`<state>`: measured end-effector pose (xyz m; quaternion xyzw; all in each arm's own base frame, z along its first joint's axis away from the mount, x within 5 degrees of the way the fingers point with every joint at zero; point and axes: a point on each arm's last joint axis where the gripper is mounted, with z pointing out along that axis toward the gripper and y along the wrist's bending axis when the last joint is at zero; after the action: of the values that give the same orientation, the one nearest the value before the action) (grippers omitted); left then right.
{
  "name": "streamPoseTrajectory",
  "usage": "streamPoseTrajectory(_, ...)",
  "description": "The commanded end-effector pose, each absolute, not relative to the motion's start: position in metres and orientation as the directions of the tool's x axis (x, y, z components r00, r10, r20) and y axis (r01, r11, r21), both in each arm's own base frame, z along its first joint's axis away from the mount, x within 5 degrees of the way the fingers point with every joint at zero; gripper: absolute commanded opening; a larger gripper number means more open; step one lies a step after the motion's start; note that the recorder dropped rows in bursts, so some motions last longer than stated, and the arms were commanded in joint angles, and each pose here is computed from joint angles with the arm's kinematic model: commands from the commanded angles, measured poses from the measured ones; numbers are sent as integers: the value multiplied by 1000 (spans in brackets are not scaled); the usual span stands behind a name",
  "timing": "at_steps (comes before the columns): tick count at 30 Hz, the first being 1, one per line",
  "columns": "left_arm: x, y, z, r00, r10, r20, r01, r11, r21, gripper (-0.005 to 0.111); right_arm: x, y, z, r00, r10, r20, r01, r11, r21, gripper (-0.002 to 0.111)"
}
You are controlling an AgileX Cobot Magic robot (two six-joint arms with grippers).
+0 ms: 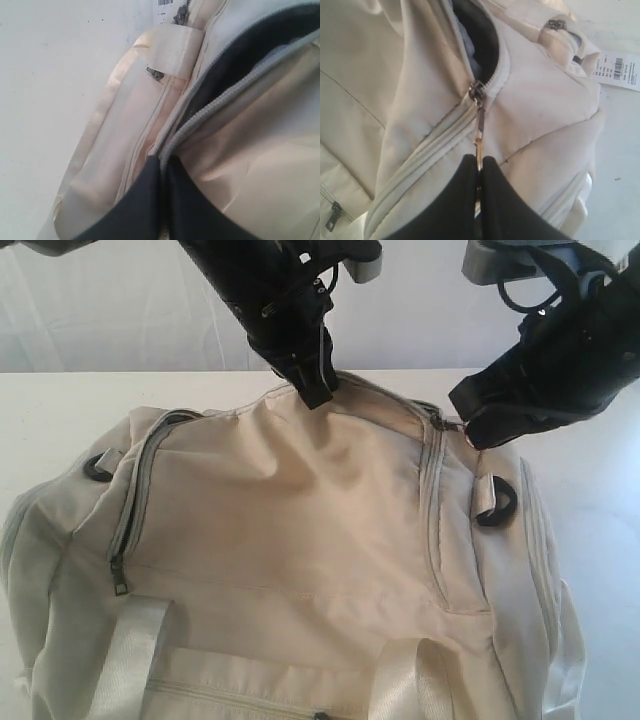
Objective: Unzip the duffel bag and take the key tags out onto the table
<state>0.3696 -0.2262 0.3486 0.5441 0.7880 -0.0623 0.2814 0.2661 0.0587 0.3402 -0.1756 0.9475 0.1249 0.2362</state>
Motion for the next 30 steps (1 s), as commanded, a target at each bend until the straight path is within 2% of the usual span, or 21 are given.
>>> streamPoseTrajectory(1, 379, -220, 340, -294, 828, -477, 873, 436, 220, 0, 246, 56, 343, -825, -309, -473, -416, 899, 137, 0)
streamPoseTrajectory(10, 385, -223, 340, -308, 796, -521, 847, 479, 232, 0, 226, 55, 341, -808, -305, -504, -427, 893, 145, 0)
streamPoseTrajectory(21, 377, -219, 357, -297, 780, -552, 834, 493, 248, 0, 217, 57, 330, -813, -308, -494, -440, 880, 175, 0)
streamPoseTrajectory(27, 368, -213, 373, -285, 777, -561, 831, 493, 259, 0, 214, 61, 335, -776, -315, -546, -481, 857, 188, 0)
streamPoseTrajectory(30, 360, -208, 379, -289, 797, -530, 841, 476, 258, 0, 215, 59, 341, -744, -296, -599, -474, 866, 160, 0)
